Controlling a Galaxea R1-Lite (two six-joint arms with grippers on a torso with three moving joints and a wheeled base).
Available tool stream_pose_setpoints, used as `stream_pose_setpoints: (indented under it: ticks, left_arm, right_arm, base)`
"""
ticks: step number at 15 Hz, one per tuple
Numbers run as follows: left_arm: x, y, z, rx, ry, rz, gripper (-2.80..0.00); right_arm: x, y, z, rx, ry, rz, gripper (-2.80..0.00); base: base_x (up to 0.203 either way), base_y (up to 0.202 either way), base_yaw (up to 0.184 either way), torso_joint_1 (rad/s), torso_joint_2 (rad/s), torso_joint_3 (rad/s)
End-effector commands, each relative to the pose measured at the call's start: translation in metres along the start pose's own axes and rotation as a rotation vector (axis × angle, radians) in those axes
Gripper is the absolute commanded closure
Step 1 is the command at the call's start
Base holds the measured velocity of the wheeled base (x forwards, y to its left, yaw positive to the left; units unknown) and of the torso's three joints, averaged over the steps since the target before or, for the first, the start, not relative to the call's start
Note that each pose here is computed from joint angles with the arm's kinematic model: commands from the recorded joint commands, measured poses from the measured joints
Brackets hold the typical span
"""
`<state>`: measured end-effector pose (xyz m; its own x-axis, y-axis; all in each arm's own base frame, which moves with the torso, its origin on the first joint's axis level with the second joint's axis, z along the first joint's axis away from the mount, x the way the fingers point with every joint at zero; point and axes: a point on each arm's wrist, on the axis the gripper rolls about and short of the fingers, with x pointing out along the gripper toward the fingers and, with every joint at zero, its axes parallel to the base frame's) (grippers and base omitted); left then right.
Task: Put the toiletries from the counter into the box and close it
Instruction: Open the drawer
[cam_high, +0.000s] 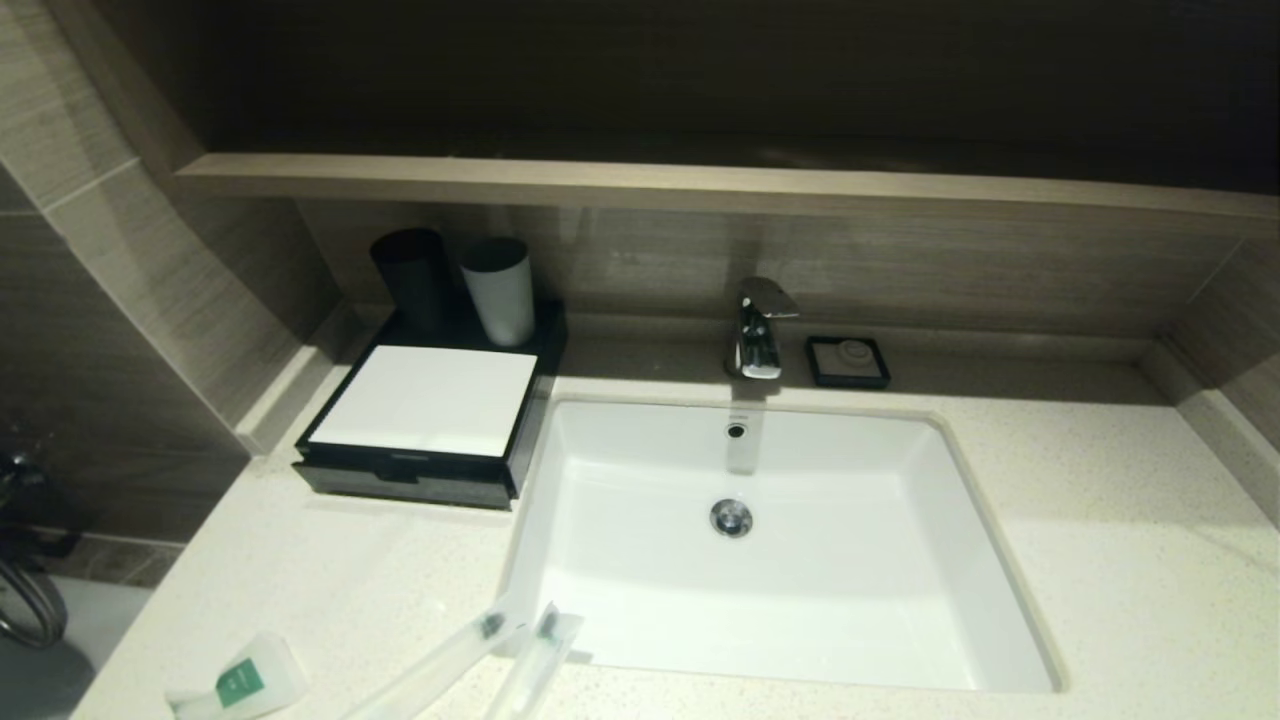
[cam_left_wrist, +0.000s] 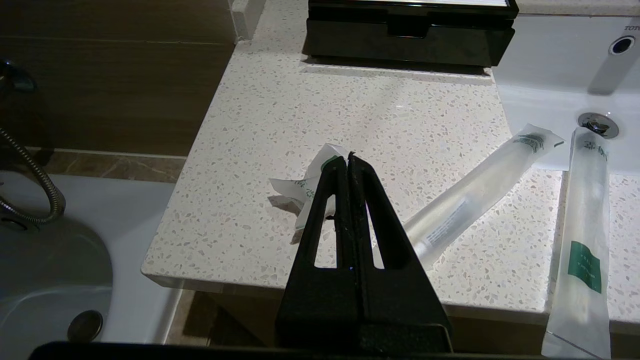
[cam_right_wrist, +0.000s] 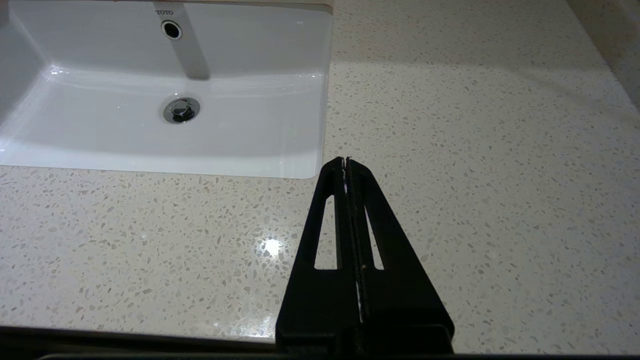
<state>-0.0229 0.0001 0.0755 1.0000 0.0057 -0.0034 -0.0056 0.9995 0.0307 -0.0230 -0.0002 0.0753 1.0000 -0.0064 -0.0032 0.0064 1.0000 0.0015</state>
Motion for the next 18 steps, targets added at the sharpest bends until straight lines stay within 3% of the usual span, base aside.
stream_pose_setpoints:
  ticks: [1,18]
  left_arm:
    - [0.0001,0.0,-0.0001,0.0,0.002,0.0,0.0]
    - [0.0001,-0.0001,0.0001,-0.001,0.0,-0.003,0.0]
  right_arm:
    - [0.0001,0.0,-0.0001,0.0,0.001,0.0,0.0]
    - [0.0001,0.0,-0.0001,0.0,0.001,0.0,0.0]
  base:
    - [0.0,0.0,0.0,0.0,0.0,0.0]
    - [0.0,0.0,0.0,0.0,0.0,0.0]
